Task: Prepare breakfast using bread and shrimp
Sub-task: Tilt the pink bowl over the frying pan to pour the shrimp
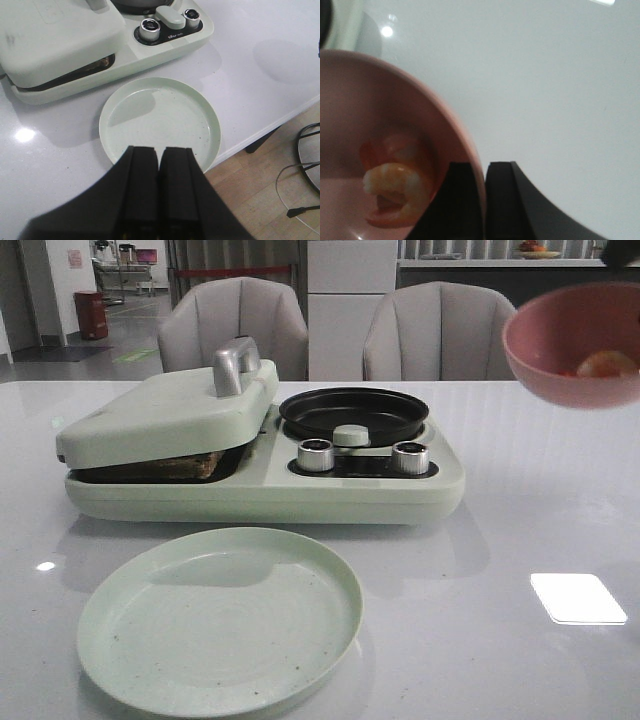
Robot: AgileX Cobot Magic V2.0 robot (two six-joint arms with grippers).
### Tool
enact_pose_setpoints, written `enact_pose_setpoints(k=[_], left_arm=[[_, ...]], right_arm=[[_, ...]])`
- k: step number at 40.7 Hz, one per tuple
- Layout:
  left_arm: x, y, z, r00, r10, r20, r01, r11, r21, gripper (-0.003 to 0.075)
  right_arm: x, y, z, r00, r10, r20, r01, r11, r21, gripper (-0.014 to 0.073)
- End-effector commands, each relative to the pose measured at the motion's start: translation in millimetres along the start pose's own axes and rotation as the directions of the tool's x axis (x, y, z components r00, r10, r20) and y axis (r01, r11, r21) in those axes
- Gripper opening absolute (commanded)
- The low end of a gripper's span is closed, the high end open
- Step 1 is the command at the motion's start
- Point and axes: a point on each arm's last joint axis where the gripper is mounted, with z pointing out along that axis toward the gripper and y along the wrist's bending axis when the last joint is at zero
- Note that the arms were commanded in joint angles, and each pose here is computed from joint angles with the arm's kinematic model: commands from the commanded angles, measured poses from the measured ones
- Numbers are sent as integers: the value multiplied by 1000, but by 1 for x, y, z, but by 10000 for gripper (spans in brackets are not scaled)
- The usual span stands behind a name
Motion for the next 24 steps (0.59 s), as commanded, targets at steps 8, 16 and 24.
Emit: enact_pose_setpoints(k=[8,16,24], left_arm=[[-13,-3,-6,996,-18,92,16,1000,15,102],[-13,-3,-6,996,-18,92,16,1000,15,102],[-13,-3,-6,996,-18,92,16,1000,15,102]], right_arm=[[-66,42,-74,937,-197,288,134,966,223,45],[-92,92,-67,861,-363,355,230,902,364,45],[-108,134,-33,785,-526,328,267,764,587,45]])
